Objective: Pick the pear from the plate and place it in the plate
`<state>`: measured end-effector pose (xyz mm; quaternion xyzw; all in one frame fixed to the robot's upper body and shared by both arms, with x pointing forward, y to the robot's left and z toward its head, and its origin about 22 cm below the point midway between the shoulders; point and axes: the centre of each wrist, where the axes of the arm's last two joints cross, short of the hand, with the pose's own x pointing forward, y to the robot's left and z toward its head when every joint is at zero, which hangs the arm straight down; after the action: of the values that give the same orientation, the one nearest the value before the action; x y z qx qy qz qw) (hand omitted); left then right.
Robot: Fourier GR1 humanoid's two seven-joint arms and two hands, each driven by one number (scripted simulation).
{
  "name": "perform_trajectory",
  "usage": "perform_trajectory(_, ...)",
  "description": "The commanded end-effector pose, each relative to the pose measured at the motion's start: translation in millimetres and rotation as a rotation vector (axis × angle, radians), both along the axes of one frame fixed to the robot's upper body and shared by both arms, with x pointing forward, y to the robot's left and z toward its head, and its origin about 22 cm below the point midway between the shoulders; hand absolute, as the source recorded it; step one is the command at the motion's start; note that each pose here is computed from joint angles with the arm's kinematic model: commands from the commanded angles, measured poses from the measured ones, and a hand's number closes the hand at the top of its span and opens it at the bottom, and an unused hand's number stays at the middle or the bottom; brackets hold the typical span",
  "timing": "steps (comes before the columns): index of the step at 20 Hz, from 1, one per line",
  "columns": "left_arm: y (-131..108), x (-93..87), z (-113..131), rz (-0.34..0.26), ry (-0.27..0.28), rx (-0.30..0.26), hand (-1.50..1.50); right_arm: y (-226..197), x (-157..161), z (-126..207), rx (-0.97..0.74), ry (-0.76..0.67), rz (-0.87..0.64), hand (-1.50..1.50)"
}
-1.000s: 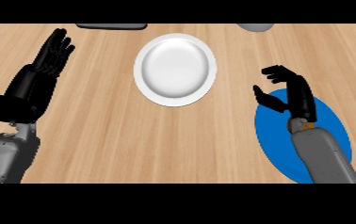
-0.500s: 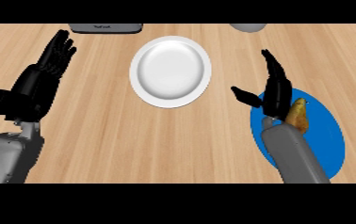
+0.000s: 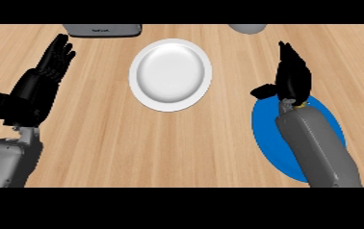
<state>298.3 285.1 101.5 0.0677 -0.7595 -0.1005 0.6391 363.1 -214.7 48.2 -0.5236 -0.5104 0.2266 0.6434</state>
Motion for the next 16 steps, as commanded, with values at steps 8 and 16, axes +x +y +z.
perform_trajectory(8, 0, 0.8, -2, 0.012, -0.005, -0.015, 0.00, 43, 20, 65, -0.096, 0.610, -0.180, -1.50)
perform_trajectory(16, 16, -1.9, 18, -0.005, -0.022, 0.009, 0.00, 26, 9, 50, -0.130, 0.640, -0.293, -1.50)
